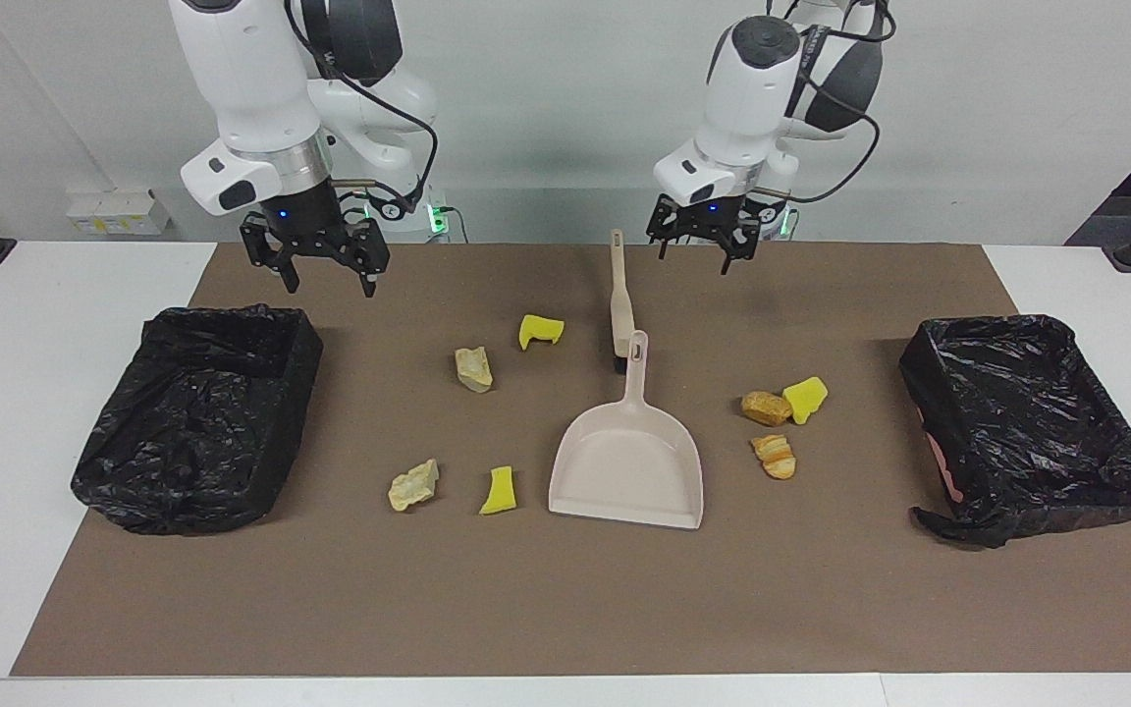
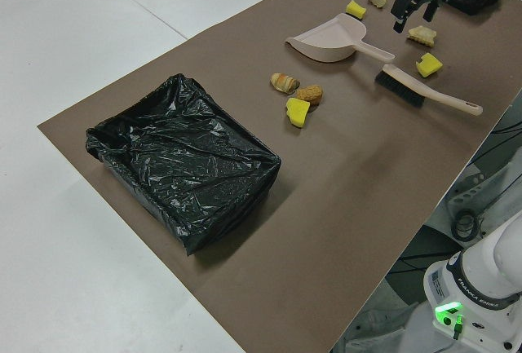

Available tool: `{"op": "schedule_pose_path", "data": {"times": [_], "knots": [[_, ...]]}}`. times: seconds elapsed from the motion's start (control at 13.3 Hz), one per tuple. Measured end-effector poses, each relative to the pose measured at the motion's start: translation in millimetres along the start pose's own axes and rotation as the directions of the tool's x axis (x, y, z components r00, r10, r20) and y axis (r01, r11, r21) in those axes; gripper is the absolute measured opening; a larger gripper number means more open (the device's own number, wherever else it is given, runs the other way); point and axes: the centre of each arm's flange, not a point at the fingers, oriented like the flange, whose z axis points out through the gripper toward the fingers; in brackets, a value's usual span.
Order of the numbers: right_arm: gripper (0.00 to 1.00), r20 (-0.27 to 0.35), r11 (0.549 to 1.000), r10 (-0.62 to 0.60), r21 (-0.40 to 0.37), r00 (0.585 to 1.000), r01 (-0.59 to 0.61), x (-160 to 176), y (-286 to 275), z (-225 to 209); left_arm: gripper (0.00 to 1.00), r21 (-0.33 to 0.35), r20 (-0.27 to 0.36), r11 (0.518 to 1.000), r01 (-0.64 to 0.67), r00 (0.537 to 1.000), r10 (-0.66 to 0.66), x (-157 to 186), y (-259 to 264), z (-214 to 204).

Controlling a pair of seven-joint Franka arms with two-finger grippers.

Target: Sweep and dump trash in bin

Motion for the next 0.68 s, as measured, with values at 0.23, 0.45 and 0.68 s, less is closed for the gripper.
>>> {"op": "schedule_pose_path", "data": {"times": [0.23, 0.45, 0.68], "knots": [[1.0, -0.02, 1.0, 0.022, 0.001, 1.0, -0.022, 11, -33, 25, 1.0, 0.016, 0.033, 0.999, -0.042, 0.999, 0.042, -28, 43, 60], [1.0, -0.004, 1.0, 0.028, -0.015, 1.0, -0.028, 16, -67, 57, 1.0, 0.023, 0.049, 0.998, -0.053, 0.997, 0.052, -48, 56, 115], [1.0, -0.007, 0.999, 0.036, -0.005, 0.999, -0.036, 22, -98, 85, 1.0, 0.035, 0.064, 0.999, -0.039, 0.997, 0.037, -70, 76, 148]]}}
